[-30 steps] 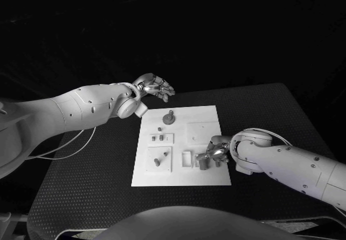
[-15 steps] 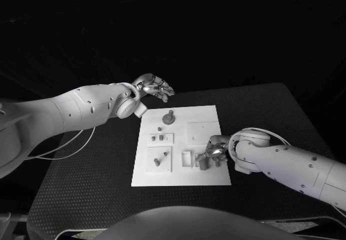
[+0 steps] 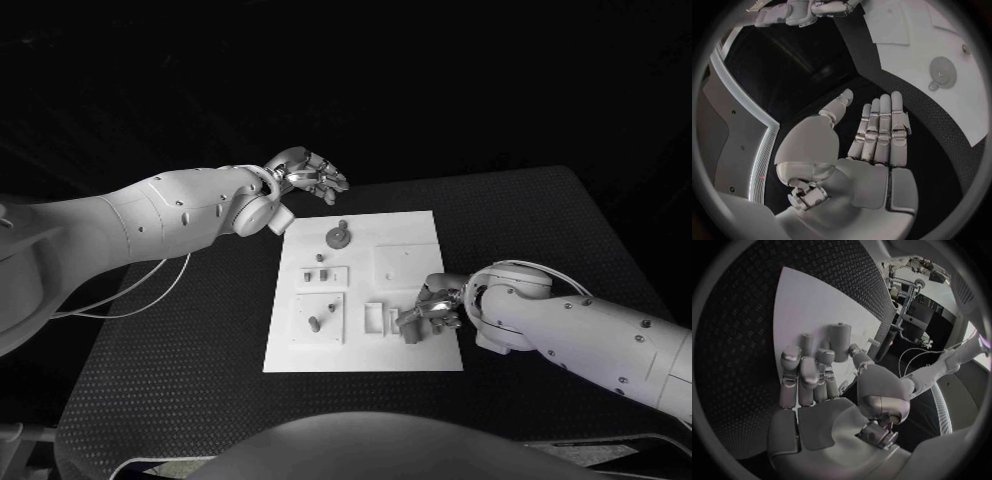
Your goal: Assemble the parts on the task board
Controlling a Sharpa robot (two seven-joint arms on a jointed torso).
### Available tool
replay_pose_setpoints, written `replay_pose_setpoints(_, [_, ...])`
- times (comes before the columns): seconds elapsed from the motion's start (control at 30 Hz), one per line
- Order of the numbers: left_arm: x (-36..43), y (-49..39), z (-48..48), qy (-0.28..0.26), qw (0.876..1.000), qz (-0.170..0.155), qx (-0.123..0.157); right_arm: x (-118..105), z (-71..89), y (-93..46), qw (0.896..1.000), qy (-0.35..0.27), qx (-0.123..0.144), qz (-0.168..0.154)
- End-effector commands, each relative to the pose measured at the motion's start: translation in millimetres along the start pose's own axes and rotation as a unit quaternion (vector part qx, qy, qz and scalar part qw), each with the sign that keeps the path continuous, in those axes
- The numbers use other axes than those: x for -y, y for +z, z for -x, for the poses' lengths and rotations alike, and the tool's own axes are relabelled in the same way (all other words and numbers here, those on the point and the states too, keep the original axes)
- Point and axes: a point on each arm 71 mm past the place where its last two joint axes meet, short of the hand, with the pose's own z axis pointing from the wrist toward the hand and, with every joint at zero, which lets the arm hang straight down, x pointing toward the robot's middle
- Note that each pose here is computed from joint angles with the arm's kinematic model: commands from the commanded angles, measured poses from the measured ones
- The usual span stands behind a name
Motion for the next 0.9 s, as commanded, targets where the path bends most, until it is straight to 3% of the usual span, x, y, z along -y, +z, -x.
replay_pose_setpoints(0.03, [0.5, 0.1, -1.1, -0.005, 1.000, 0.001, -0.008, 0.8, 1.3, -4.9, 0.999, 0.031, -0.018, -0.005])
replay_pose_setpoints(0.4, [-1.2, 0.7, 5.1, -0.003, 1.000, -0.001, 0.008, -11.2, 22.0, -18.8, 0.999, 0.039, -0.004, 0.013])
replay_pose_setpoints(0.9, [2.7, 4.6, -3.6, -0.006, 1.000, -0.004, -0.001, -40.7, 26.8, 4.1, 0.996, 0.069, -0.040, 0.026])
